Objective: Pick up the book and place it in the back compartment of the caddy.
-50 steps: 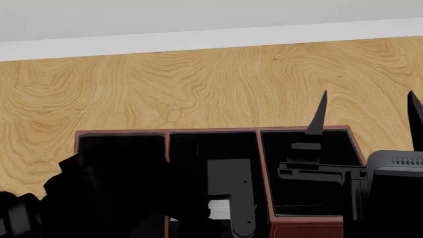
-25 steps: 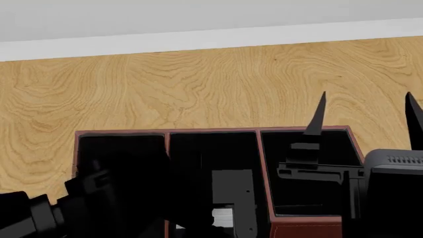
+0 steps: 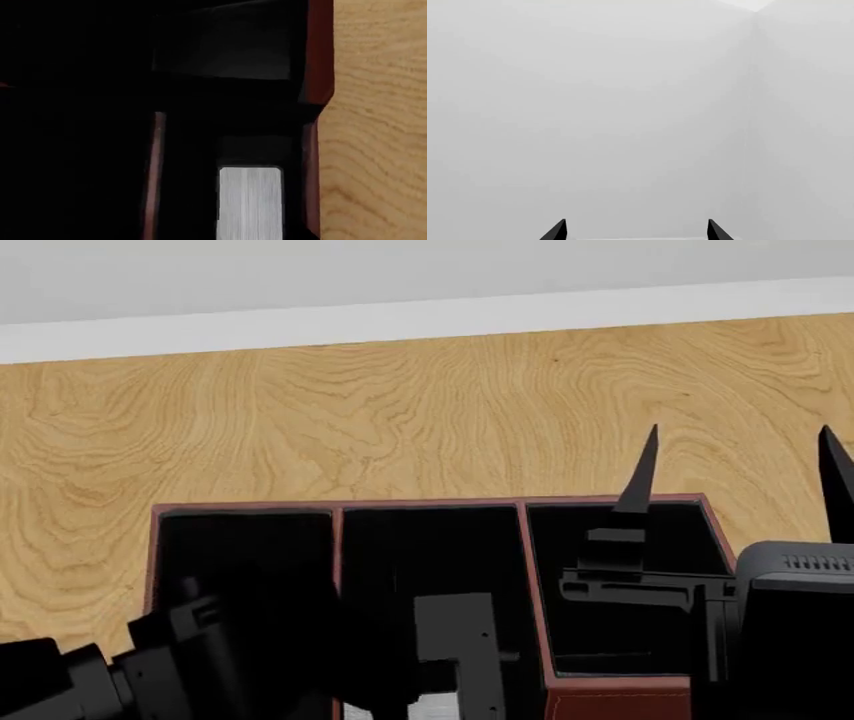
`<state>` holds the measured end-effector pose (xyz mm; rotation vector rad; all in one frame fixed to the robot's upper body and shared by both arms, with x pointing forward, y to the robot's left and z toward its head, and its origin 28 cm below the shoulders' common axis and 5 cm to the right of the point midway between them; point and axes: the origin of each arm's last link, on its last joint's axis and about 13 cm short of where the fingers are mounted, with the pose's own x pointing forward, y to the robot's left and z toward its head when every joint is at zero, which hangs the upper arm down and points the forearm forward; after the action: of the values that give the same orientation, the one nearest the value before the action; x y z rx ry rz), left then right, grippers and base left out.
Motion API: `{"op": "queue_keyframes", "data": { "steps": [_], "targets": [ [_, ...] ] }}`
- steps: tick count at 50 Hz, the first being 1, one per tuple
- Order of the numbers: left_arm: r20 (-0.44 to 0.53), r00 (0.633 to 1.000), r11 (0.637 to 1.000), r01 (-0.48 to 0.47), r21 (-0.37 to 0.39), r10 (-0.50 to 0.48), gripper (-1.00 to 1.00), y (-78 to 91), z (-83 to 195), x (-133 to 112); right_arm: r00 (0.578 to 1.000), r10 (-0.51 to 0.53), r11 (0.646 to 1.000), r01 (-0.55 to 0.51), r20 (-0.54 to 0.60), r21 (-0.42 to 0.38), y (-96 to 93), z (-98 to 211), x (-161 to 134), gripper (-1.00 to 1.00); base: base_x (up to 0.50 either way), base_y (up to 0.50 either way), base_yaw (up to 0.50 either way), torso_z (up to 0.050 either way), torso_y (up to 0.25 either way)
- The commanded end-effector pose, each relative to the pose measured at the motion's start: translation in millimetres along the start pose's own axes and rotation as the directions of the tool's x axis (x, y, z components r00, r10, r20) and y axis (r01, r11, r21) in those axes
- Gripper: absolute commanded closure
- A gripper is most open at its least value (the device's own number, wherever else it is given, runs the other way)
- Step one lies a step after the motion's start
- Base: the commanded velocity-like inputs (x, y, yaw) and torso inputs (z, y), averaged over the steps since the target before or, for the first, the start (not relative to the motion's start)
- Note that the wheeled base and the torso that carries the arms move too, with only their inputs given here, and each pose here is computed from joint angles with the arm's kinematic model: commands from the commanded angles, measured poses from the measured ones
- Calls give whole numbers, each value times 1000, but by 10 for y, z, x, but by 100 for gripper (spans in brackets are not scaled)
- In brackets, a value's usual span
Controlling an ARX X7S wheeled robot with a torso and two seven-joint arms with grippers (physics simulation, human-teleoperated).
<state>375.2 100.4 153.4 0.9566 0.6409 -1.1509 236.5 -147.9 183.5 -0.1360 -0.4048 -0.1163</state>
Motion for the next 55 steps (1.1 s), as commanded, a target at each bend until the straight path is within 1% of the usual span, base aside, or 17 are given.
{"op": "queue_keyframes", "data": {
  "steps": [1,21,31,36,55],
  "targets": [
    [-8,997,997,-82,-1,82,-100,64,-33,-31,1000,3,1000,-3,0,0,4,2,-1,-100,0,0,0,0,0],
    [2,995,995,-102,6,102,-100,108,18,-94,1000,-1,1000,1,5,3,-7,11,-14,-100,0,0,0,0,0],
    [22,992,992,-123,19,122,-100,138,123,-183,1000,-3,1000,3,11,7,-12,32,-28,-100,0,0,0,0,0],
    [32,989,989,-143,22,142,-100,179,175,-253,1000,-4,1000,4,14,9,-15,40,-33,-100,0,0,0,0,0],
    [49,982,982,-185,27,184,-100,249,279,-395,1000,-8,1000,8,26,15,-27,68,-63,-100,0,0,0,0,0]
  ]
}}
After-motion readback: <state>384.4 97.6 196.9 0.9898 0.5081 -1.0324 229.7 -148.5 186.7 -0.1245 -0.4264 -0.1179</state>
